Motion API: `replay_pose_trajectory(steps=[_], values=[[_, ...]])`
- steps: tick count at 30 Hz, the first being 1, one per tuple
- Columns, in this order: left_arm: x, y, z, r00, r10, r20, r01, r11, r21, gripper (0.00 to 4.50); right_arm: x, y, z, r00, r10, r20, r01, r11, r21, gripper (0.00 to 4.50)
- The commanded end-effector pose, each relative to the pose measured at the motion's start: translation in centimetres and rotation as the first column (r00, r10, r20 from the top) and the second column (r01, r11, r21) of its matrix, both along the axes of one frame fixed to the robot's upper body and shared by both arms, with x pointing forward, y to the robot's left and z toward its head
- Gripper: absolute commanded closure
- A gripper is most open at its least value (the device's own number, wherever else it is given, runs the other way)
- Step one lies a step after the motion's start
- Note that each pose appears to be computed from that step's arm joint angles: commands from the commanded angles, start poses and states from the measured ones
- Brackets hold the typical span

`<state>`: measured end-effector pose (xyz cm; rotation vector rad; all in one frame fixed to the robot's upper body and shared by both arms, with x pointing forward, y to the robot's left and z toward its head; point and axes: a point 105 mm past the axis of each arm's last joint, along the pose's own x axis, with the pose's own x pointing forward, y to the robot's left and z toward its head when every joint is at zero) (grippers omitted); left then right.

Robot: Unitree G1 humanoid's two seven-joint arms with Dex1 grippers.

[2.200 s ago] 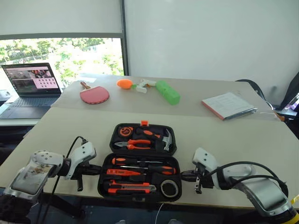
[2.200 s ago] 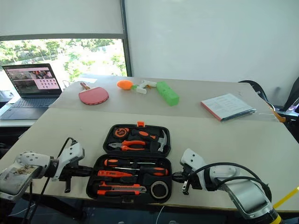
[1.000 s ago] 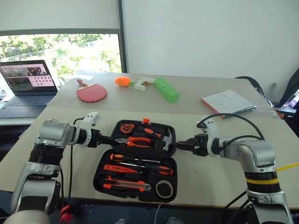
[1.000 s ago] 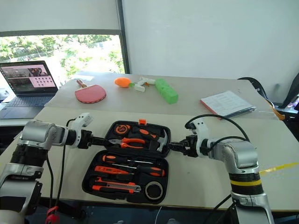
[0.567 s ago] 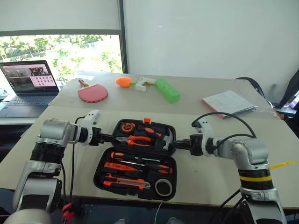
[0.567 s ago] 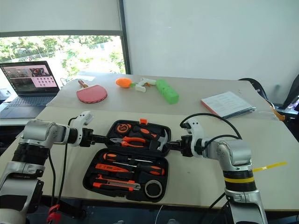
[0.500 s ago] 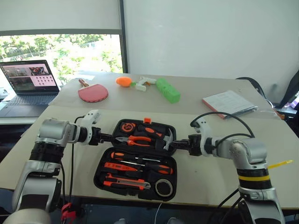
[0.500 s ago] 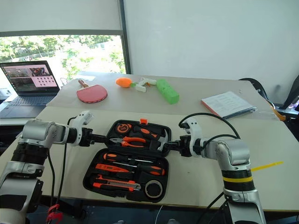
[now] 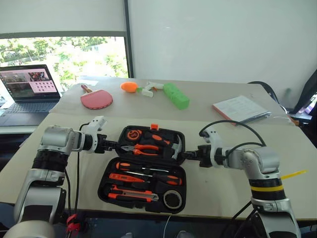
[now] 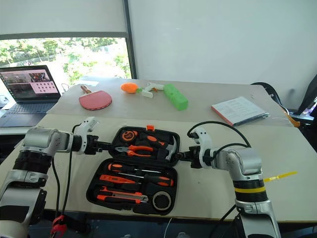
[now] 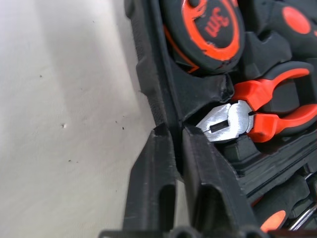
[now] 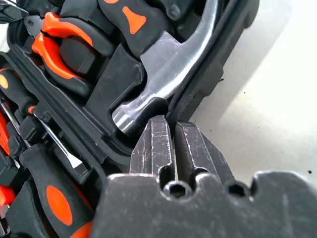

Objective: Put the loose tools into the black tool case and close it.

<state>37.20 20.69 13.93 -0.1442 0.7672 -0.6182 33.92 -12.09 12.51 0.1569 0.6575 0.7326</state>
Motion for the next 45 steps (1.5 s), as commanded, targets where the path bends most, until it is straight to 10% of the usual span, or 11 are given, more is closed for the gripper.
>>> replay_pose_trajectory(steps=[1,14,29,45], values=[[0.3,-0.2,0.8,1.000,-0.006,0.030,0.007,1.000,-0.019,4.40,0.2,0.7,1.3,0.998,0.034,0.060,-0.036,0.999,0.030,4.50],[-1.0,-3.9,4.2,0.923,-0.189,0.335,0.244,0.961,-0.130,4.40,-1.3,2.0,5.7,0.921,0.115,0.371,-0.176,0.975,0.134,4.50],[-1.4,-5.1,3.6,0.772,-0.170,0.613,0.246,0.968,-0.042,4.40,-1.9,0.9,4.4,0.730,0.176,0.661,-0.114,0.984,-0.136,4.50],[-3.1,-4.0,3.2,0.571,-0.137,0.809,0.041,0.989,0.139,4.40,-4.3,-0.4,3.8,0.355,0.400,0.845,0.002,0.904,-0.428,4.50]])
